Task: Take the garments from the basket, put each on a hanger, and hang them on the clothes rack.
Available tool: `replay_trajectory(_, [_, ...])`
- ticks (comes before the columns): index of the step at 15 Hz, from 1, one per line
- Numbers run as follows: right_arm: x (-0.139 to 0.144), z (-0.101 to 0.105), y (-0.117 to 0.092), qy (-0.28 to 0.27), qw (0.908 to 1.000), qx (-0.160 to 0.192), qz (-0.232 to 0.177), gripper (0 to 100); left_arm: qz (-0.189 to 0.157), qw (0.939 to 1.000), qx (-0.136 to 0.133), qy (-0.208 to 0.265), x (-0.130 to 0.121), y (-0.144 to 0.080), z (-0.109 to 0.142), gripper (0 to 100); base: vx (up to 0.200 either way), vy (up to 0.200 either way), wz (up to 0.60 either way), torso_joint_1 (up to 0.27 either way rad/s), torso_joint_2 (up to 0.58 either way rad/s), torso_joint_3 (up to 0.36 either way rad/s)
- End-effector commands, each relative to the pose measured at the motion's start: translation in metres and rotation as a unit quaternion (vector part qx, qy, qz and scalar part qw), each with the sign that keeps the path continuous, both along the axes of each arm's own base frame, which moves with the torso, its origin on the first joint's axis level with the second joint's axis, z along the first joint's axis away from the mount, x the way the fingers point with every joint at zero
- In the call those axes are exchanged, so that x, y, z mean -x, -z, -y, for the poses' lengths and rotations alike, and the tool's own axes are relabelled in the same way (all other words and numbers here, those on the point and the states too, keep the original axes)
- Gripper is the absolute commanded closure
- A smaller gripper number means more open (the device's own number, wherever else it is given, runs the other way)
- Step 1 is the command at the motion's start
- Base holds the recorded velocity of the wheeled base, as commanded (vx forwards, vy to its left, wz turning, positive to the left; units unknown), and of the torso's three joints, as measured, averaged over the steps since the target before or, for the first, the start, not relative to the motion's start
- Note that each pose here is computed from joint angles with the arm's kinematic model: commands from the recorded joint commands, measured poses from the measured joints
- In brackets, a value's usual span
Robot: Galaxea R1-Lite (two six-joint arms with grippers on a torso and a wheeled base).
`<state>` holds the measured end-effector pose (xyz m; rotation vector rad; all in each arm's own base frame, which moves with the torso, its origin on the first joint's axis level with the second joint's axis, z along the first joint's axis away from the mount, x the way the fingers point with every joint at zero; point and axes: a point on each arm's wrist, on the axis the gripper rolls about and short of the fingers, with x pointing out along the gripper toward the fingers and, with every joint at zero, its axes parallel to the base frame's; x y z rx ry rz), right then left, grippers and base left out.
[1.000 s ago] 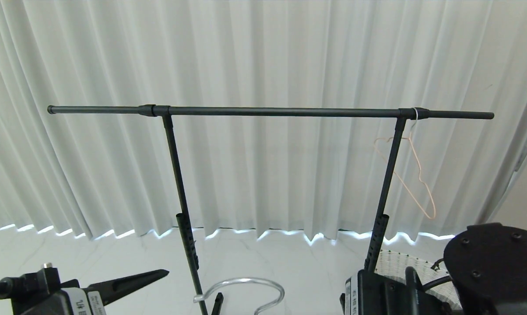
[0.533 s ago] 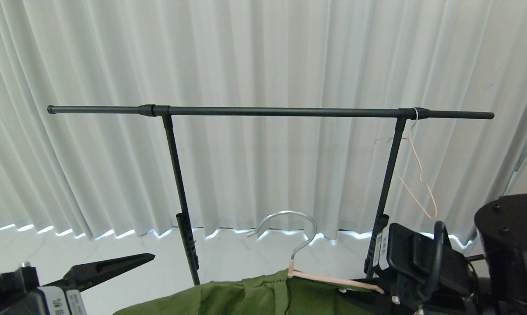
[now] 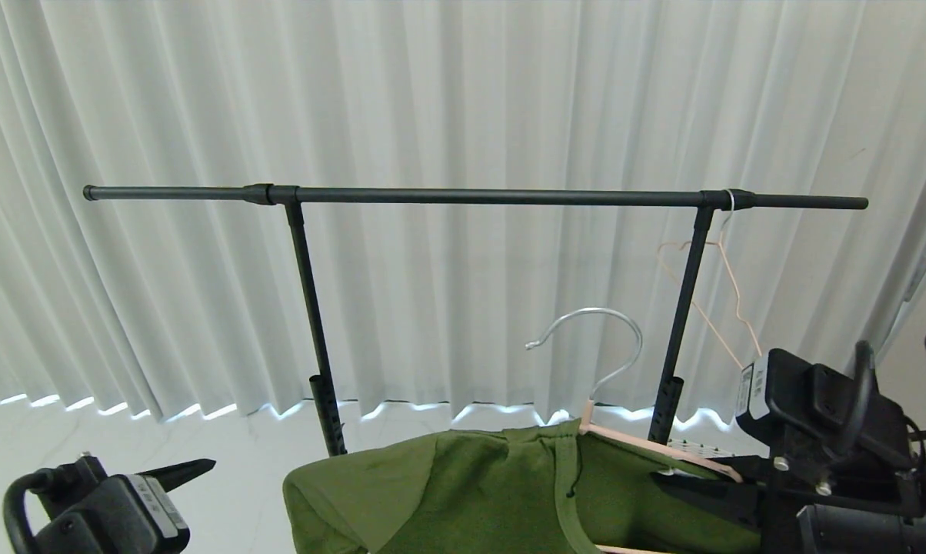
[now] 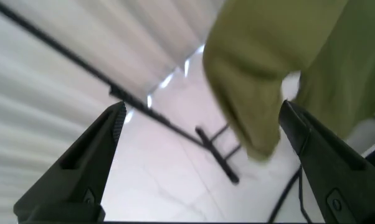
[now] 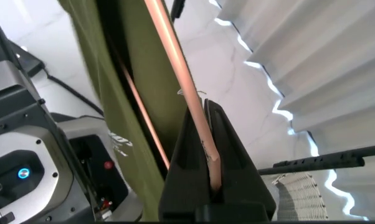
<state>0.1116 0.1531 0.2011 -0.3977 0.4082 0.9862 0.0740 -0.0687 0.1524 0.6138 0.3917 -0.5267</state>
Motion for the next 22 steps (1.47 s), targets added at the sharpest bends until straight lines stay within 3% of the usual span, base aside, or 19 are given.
replay_trajectory(1, [0.002,0.002,-0.004,-0.006,0.9999,-0.009,0.004,100,-0.034,0.9991,-0.017,-0.021,-0.006,0.013,-0.004,0,0.0,0.0,0.0,0.0,0.0,0.0])
replay_trajectory(7, [0.007,0.004,-0.007,-0.034,0.9992,-0.023,0.0,100,-0.072,0.9974,-0.003,-0.002,-0.01,0.02,-0.005,0,0.0,0.0,0.0,0.0,0.0,0.0])
replay_trajectory(8, [0.008,0.004,-0.007,-0.035,0.9991,-0.024,0.0,100,-0.073,0.9974,-0.002,-0.001,-0.009,0.02,-0.005,100,0.0,0.0,0.0,0.0,0.0,0.0])
replay_trajectory(10, [0.007,0.004,-0.006,-0.034,0.9992,-0.022,0.0,100,-0.083,0.9965,0.007,-0.012,-0.009,0.023,-0.006,100,0.0,0.0,0.0,0.0,0.0,0.0])
replay_trajectory(13, [0.007,0.011,-0.004,-0.014,0.9999,-0.005,-0.006,100,-0.091,0.9936,0.019,-0.065,-0.01,0.028,-0.016,100,0.0,0.0,0.0,0.0,0.0,0.0])
replay_trajectory(17, [0.011,0.03,-0.005,0.014,0.9996,0.016,-0.021,100,-0.087,0.9815,0.028,-0.168,-0.009,0.035,-0.038,100,0.0,0.0,0.0,0.0,0.0,0.0])
replay_trajectory(22, [0.009,0.032,-0.007,0.024,0.9995,0.012,-0.019,100,-0.076,0.985,0.03,-0.152,-0.004,0.034,-0.038,100,0.0,0.0,0.0,0.0,0.0,0.0])
